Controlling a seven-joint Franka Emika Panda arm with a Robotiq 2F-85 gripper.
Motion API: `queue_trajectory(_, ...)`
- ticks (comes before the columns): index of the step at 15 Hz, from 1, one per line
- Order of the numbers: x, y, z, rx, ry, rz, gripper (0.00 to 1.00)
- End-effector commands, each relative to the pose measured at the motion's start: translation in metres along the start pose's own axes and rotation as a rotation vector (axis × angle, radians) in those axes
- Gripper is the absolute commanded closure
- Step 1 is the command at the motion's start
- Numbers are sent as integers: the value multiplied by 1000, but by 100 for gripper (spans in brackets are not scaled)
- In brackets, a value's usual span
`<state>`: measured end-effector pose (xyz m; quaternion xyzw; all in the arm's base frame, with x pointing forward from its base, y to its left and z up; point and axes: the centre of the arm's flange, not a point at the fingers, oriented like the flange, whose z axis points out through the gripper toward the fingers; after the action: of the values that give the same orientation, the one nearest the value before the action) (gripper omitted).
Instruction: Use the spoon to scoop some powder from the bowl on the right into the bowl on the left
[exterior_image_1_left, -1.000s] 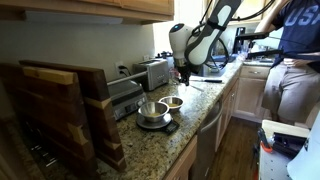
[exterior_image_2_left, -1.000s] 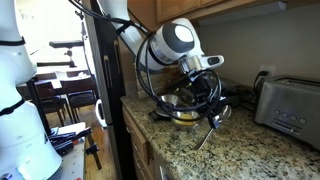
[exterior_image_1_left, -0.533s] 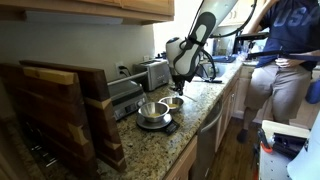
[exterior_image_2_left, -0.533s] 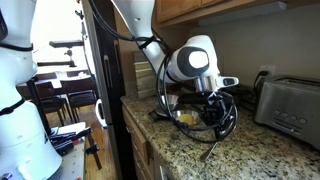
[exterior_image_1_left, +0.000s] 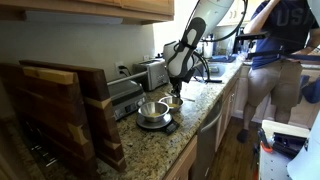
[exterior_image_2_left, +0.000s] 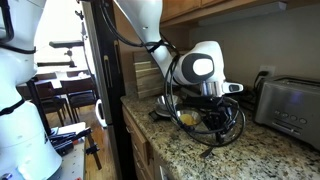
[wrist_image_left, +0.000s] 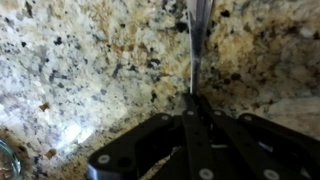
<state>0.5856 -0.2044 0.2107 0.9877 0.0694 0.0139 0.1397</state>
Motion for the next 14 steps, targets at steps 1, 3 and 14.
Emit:
queue_trajectory(1, -10, -6, -11, 7, -32, -27, 96)
queue_trajectory(3, -13, -11, -17, 8, -41, -43, 68)
queue_trajectory(14, -34, -21, -78, -105, -7, -144, 7)
